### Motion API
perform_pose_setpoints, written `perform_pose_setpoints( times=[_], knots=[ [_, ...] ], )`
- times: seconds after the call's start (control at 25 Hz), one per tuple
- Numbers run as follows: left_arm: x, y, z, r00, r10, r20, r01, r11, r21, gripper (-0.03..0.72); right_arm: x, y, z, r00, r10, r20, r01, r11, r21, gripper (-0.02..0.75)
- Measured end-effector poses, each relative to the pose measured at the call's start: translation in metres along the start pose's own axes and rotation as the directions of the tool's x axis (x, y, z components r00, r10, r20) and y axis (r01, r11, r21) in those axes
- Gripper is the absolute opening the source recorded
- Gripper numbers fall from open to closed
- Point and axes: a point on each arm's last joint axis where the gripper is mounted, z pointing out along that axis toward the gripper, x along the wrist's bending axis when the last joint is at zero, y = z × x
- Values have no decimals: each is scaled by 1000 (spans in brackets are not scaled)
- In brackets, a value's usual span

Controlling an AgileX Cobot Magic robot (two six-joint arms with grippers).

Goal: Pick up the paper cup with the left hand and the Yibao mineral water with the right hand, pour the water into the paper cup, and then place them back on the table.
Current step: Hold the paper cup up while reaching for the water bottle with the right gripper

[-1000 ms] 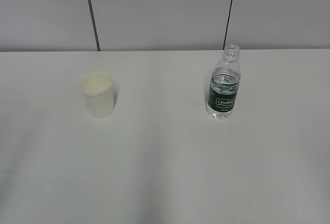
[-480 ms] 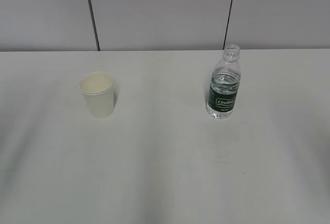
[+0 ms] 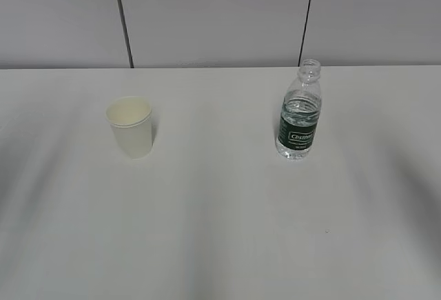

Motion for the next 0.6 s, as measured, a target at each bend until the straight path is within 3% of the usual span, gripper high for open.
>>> perform_pose_setpoints(
  times=[0.4, 0.6],
  knots=[
    [0, -9, 35, 1000, 19, 5, -20, 1000, 12, 554, 5, -16, 44, 999, -2, -44, 2, 1000, -3, 584],
    [-1, -19, 50, 1000, 22, 9, -22, 1000, 11, 503, 8, -36, 53, 998, 3, -65, -3, 1000, 2, 585]
  ],
)
